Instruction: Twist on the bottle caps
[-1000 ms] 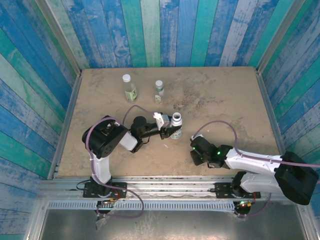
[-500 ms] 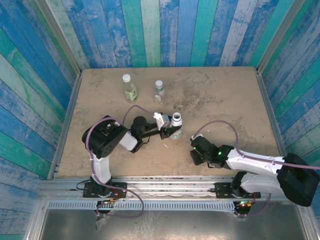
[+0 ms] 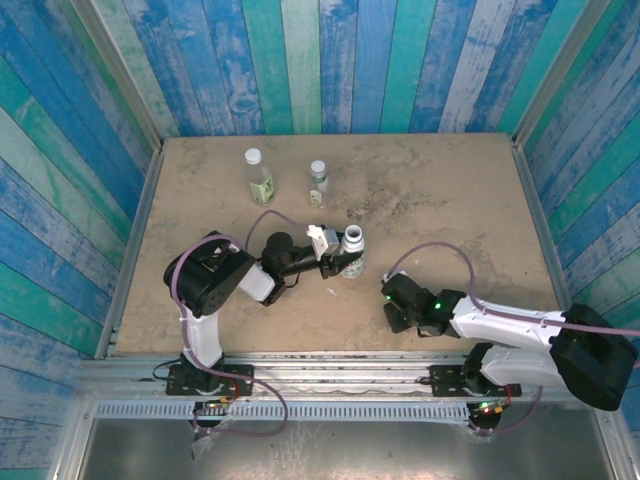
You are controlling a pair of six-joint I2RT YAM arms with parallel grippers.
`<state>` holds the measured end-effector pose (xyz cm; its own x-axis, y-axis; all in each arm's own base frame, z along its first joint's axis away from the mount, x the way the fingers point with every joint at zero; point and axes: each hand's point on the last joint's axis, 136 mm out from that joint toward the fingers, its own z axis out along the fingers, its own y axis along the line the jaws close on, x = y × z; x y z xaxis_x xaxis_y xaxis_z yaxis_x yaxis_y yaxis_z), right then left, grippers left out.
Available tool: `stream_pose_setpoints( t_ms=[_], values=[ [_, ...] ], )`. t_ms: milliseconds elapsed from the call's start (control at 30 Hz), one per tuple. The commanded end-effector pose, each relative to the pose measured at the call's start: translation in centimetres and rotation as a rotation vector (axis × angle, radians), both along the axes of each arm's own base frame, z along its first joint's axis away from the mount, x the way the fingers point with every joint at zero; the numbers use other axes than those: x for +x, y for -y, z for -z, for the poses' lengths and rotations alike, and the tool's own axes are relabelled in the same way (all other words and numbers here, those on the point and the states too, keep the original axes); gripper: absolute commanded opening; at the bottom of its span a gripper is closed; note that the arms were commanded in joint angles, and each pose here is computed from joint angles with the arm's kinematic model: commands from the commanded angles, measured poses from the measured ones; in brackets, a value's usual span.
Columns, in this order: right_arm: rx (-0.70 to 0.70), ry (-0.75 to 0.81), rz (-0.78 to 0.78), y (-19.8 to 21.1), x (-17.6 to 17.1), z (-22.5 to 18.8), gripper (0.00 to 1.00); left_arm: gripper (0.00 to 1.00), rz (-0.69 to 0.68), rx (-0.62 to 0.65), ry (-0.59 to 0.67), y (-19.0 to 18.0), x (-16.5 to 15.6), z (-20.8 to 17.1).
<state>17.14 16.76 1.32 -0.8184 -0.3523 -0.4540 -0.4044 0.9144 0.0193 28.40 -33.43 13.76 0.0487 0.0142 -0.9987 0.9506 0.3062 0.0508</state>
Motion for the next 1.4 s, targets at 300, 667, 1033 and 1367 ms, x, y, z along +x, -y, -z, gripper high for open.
stream_pose_setpoints(
  t_ms=[300, 667, 1033, 1367],
  values=[
    [0.071, 0.159, -0.032, -1.2, 2.1, -8.3, 0.43, 0.56, 0.036, 0.064, -0.021, -0.3, -1.3, 1.0],
    [0.218, 0.328, -0.172, -5.7, 4.3, -18.8, 0.44, 0.56, 0.094, 0.048, -0.035, 0.0, -2.2, 0.9],
    [0.177, 0.317, -0.264, -9.5, 8.5, -21.0, 0.44, 0.56, 0.127, 0.050, -0.053, 0.3, -2.5, 1.2],
    [0.171, 0.244, -0.302, -10.1, 9.1, -20.1, 0.44, 0.57, 0.124, 0.067, -0.057, 0.4, -2.3, 1.4]
  ],
)
